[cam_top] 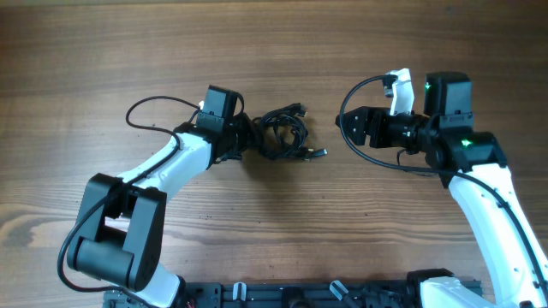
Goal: Untangle cables
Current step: 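Grasp the cable bundle with the left gripper and lift it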
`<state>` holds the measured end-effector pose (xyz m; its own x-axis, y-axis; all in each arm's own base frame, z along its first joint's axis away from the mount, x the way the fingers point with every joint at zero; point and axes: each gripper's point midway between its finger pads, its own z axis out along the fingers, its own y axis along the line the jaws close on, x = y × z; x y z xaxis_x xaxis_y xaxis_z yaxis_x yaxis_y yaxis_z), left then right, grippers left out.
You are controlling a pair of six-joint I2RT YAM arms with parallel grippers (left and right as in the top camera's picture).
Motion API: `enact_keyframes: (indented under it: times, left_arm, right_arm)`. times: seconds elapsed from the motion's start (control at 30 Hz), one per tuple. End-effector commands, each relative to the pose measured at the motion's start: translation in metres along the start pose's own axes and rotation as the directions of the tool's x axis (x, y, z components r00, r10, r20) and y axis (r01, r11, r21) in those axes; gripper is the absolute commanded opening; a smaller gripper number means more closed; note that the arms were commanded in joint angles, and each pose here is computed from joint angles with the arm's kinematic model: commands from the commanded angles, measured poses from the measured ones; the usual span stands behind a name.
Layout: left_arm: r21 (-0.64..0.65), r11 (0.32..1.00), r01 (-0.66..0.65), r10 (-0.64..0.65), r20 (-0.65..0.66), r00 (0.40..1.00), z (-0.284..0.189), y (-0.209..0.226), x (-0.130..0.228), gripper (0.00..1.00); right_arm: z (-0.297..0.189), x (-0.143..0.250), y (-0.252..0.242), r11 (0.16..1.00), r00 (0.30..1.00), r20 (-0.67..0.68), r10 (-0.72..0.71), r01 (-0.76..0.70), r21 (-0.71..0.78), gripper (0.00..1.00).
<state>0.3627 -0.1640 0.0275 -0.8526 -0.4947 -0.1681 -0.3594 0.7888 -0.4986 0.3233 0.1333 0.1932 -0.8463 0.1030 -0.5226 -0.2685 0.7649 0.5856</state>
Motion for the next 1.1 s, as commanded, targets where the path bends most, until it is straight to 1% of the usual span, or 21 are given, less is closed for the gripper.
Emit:
enact_keyframes:
  times: [0.0, 0.17, 0.33, 0.43, 0.5, 0.63, 0.67, 0.7, 0.77, 0.8, 0.87, 0.93, 1.03, 1.07]
  left_arm:
    - [-0.009, 1.0, -0.003, 0.003, 0.014, 1.0, 0.002, -0.001, -0.005, 0.4]
    - [-0.016, 1.0, -0.001, 0.002, 0.009, 1.0, 0.002, 0.0, -0.003, 0.4]
    - [-0.024, 0.999, 0.024, -0.023, 0.031, 0.999, 0.002, 0.002, -0.007, 0.4]
    - [-0.021, 0.997, 0.075, -0.074, 0.032, 0.997, 0.003, 0.001, -0.007, 0.4]
    - [-0.019, 0.996, 0.087, -0.087, 0.027, 0.996, 0.007, -0.001, -0.004, 0.4]
    - [-0.009, 0.998, 0.062, -0.062, 0.006, 0.998, 0.022, -0.01, 0.009, 0.37]
    - [-0.01, 0.997, 0.071, -0.071, -0.001, 0.998, 0.026, -0.011, 0.014, 0.35]
    - [-0.01, 0.998, 0.064, -0.064, -0.009, 0.998, 0.031, -0.012, 0.018, 0.3]
    - [-0.024, 0.998, 0.052, -0.053, -0.015, 0.999, 0.038, -0.01, 0.024, 0.08]
    - [-0.038, 0.998, 0.049, -0.049, -0.01, 0.999, 0.041, -0.008, 0.025, 0.04]
    - [-0.032, 0.998, 0.045, -0.045, 0.009, 0.999, 0.041, -0.01, 0.021, 0.04]
    - [0.013, 0.999, 0.043, -0.044, 0.041, 0.998, 0.031, -0.023, 0.01, 0.04]
    - [0.14, 0.99, 0.009, -0.023, 0.104, 0.994, -0.009, -0.062, -0.012, 0.04]
    - [0.209, 0.978, -0.012, -0.016, 0.13, 0.991, -0.03, -0.082, -0.018, 0.04]
  right_arm:
    - [0.001, -0.004, -0.002, 1.0, 1.0, 0.002, 0.003, -0.003, 0.02, 0.8]
    - [0.006, -0.002, -0.006, 1.0, 1.0, -0.012, 0.015, -0.015, 0.027, 0.8]
    - [0.009, -0.001, -0.009, 0.999, 0.999, -0.022, 0.023, -0.022, 0.029, 0.8]
    - [0.009, -0.001, -0.009, 0.999, 0.999, -0.022, 0.023, -0.022, 0.03, 0.8]
    - [0.009, -0.001, -0.009, 0.999, 1.0, -0.022, 0.023, -0.022, 0.03, 0.8]
    - [0.009, -0.002, -0.009, 0.999, 1.0, -0.019, 0.021, -0.021, 0.029, 0.8]
    - [0.009, -0.002, -0.009, 0.999, 1.0, -0.019, 0.022, -0.021, 0.029, 0.8]
    - [0.009, -0.002, -0.009, 0.999, 1.0, -0.019, 0.022, -0.021, 0.032, 0.8]
    - [0.009, -0.002, -0.009, 0.999, 1.0, -0.019, 0.022, -0.021, 0.032, 0.8]
    - [0.009, -0.002, -0.009, 0.999, 1.0, -0.019, 0.022, -0.021, 0.032, 0.8]
    - [0.009, -0.002, -0.009, 0.999, 1.0, -0.018, 0.022, -0.021, 0.032, 0.8]
    - [0.009, -0.002, -0.009, 0.998, 0.999, -0.017, 0.048, -0.047, 0.032, 0.8]
    - [0.009, -0.003, -0.002, 0.999, 0.999, -0.016, 0.04, -0.04, -0.006, 0.77]
    - [0.009, -0.005, 0.002, 0.999, 0.999, -0.012, 0.037, -0.037, -0.032, 0.75]
